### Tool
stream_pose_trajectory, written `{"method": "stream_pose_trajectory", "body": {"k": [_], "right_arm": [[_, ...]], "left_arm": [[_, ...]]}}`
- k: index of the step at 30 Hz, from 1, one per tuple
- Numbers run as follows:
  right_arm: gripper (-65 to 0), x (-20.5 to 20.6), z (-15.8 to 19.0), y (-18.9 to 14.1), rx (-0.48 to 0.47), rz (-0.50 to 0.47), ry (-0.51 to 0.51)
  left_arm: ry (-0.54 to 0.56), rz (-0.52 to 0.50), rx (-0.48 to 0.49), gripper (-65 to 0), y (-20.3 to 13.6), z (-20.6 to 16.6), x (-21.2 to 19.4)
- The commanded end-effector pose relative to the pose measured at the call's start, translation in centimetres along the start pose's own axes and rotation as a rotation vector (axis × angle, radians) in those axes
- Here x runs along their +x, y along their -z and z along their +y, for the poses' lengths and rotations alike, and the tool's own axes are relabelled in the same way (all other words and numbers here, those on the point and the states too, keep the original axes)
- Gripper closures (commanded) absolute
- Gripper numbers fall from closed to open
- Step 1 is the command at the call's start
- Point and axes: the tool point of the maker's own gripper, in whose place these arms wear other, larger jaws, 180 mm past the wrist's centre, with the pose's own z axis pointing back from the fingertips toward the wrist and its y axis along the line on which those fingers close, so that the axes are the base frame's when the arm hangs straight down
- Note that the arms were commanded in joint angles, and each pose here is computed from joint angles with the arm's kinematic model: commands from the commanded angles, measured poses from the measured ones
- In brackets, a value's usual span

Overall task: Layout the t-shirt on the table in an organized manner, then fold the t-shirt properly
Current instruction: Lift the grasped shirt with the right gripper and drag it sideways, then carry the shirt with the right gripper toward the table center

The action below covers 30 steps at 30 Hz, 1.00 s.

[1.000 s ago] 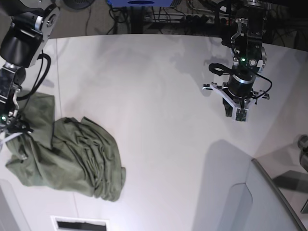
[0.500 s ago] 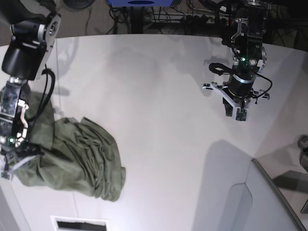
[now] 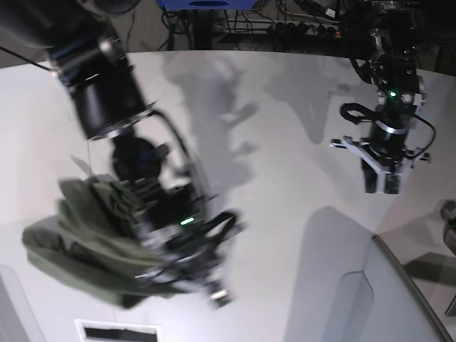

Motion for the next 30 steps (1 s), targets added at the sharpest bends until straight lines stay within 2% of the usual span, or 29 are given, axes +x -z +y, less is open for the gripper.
{"method": "stream_pose_trajectory", "body": {"k": [1, 4, 7, 11, 15, 19, 22, 30], "right_arm": [[0.0, 1.8, 1.1, -0.4, 0.005, -0.054, -0.046], [0.0, 0.7, 8.2, -1.1, 0.157, -0.049, -0.163], [0.0, -1.1, 10.9, -1.1, 0.270, 0.004, -0.109], [0.0, -3.5, 11.5, -0.3, 0.332, 0.090, -0.018], [-0.2, -5.3, 12.8, -0.4, 0.383, 0.142, 0.023], [-0.3, -6.3, 16.2, -1.7, 0.520, 0.181, 0.082], [-0.3, -8.0, 17.7, -1.8, 0.594, 0.257, 0.152], [-0.2, -15.3, 18.7, -2.5, 0.602, 0.425, 0.197]], "left_arm": [[0.007, -0.043, 0.044, -1.6, -0.3, 1.8, 1.3], [-0.004, -0.054, 0.115, -1.6, -0.6, 4.6, 1.7], [0.005, -0.048, 0.143, -1.6, -0.9, 6.4, 1.5], [0.031, -0.016, 0.074, -1.3, -0.7, 5.7, 0.3], [0.016, 0.020, 0.062, -1.2, -0.3, 5.3, -1.1], [-0.007, 0.028, 0.063, -1.2, 0.5, 5.2, -1.4], [-0.019, 0.038, 0.078, -1.2, 1.2, 5.8, -1.7], [-0.022, 0.037, 0.081, -1.2, 1.6, 5.9, -1.5]]}}
